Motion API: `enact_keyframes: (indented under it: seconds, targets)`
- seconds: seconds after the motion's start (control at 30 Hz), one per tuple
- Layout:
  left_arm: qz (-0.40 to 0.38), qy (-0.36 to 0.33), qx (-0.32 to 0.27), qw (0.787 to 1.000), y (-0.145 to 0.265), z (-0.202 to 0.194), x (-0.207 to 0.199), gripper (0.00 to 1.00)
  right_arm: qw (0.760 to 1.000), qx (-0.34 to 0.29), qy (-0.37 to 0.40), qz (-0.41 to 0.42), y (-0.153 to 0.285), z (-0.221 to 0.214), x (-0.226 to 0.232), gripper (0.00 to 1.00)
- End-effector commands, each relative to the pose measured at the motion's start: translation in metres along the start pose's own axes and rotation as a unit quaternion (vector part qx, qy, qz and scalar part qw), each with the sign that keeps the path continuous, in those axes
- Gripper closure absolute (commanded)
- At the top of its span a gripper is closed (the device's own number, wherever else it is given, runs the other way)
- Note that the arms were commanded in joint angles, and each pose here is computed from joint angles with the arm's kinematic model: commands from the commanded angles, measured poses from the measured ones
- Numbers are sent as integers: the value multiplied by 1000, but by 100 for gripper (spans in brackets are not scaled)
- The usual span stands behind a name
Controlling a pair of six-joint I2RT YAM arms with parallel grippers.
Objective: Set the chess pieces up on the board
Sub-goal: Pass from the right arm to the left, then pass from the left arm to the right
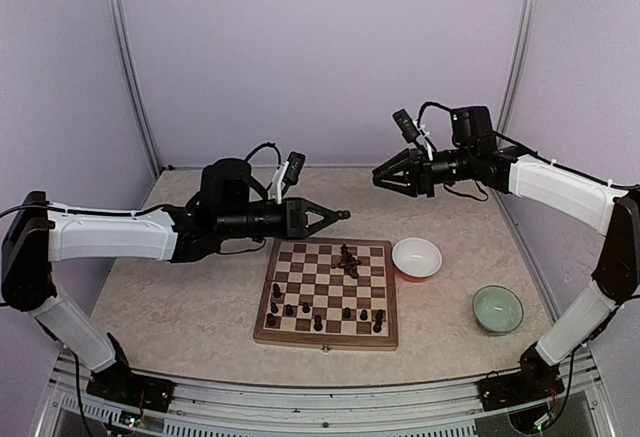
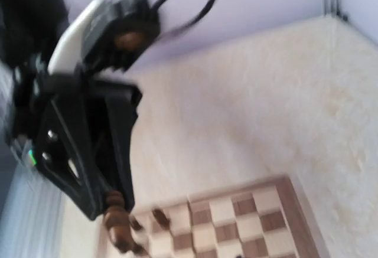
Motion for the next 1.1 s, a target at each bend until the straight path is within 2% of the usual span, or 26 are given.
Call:
enact_keyframes:
  seconds: [0.0, 0.2, 0.53, 0.63, 0.87, 1.07]
  targets:
    - [-103, 3, -168, 980, 24, 42, -34, 93, 989, -98, -71, 87, 12, 33, 11, 67]
    - [-141, 31, -201, 969, 23, 44, -34, 93, 985, -99, -86, 110, 2, 24, 9, 62]
    - [-167, 58, -176, 968, 4, 36, -25, 93, 984, -88, -63, 144, -25, 27, 22, 59]
    - [-172, 60, -176, 968, 3, 35, -24, 93, 983, -87, -61, 150, -29, 27, 23, 63]
    - [-178, 66, -172, 967, 1, 35, -22, 93, 982, -86, -66, 157, -34, 23, 23, 80]
    - [-183, 77, -159, 967, -6, 34, -19, 93, 981, -87, -66, 158, -35, 23, 23, 84]
Point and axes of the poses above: each gripper's point midway between its finger pads, its own y axis back along the fingers, its own x axis along the line the jaws close on, z = x × y, the point moved 7 cm from there along y, back along the fingers, and after that the axes turned 7 degrees about y, right-handed, at the moved point
